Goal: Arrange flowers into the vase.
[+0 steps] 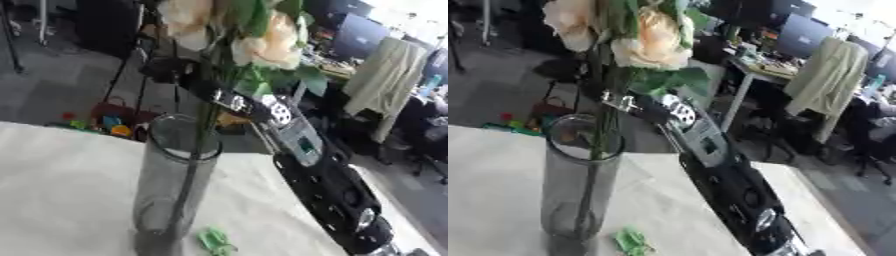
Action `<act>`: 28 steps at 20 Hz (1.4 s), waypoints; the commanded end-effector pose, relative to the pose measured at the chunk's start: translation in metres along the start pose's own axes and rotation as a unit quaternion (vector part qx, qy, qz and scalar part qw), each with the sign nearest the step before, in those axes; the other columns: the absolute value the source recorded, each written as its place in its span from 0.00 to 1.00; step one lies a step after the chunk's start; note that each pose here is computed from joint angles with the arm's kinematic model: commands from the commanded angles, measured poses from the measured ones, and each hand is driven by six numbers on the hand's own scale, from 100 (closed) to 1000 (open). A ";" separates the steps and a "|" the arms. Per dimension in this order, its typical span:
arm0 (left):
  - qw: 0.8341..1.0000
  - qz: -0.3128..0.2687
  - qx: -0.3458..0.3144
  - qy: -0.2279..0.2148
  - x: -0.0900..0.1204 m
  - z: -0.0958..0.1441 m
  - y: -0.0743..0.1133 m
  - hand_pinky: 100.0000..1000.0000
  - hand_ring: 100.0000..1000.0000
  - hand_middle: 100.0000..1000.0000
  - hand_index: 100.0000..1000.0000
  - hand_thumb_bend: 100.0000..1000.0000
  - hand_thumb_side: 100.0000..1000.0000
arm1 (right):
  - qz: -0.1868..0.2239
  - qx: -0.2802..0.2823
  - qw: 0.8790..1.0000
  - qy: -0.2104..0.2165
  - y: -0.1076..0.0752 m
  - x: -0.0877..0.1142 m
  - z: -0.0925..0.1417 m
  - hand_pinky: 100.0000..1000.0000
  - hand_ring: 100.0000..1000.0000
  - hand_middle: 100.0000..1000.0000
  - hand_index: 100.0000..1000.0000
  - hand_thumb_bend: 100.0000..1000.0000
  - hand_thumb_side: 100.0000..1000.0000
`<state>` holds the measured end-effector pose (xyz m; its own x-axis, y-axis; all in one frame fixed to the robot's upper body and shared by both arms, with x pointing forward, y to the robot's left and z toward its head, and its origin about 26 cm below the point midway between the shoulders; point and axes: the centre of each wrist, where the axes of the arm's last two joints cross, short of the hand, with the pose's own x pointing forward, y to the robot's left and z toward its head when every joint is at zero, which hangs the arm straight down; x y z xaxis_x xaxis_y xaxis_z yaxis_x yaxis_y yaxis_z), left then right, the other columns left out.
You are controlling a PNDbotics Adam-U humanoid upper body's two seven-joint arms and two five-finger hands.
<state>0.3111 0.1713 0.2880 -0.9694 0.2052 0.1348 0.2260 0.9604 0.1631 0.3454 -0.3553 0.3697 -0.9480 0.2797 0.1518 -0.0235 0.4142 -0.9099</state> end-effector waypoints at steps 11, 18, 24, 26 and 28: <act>1.000 0.004 -0.007 0.000 0.003 -0.001 0.000 0.80 0.83 0.83 0.89 0.00 0.98 | 0.173 0.200 0.962 -0.071 -0.007 0.005 0.002 1.00 1.00 1.00 1.00 0.00 1.00; 1.000 0.007 -0.007 0.004 0.003 0.000 0.000 0.80 0.83 0.83 0.89 0.00 0.98 | 0.188 0.227 0.954 -0.059 -0.003 0.000 0.005 1.00 1.00 1.00 1.00 0.08 1.00; 1.000 0.007 -0.007 0.006 0.003 0.000 0.000 0.80 0.83 0.83 0.89 0.00 0.98 | 0.197 0.238 0.950 -0.047 -0.003 -0.002 0.010 1.00 1.00 1.00 1.00 0.12 1.00; 1.000 0.007 -0.008 0.007 0.003 0.001 0.000 0.80 0.83 0.83 0.89 0.00 0.98 | 0.199 0.237 0.950 -0.045 -0.004 -0.002 0.011 1.00 1.00 1.00 1.00 0.12 1.00; 1.000 0.007 -0.009 0.007 0.003 0.001 0.000 0.80 0.83 0.83 0.89 0.00 0.98 | 0.200 0.234 0.951 -0.042 -0.005 -0.002 0.012 1.00 1.00 1.00 1.00 0.12 1.00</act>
<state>0.3110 0.1707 0.2828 -0.9621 0.2158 0.1669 0.2431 0.9559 0.1651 0.3511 -0.3585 0.3541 -0.9028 0.4295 0.0207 0.0969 0.2500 -0.9634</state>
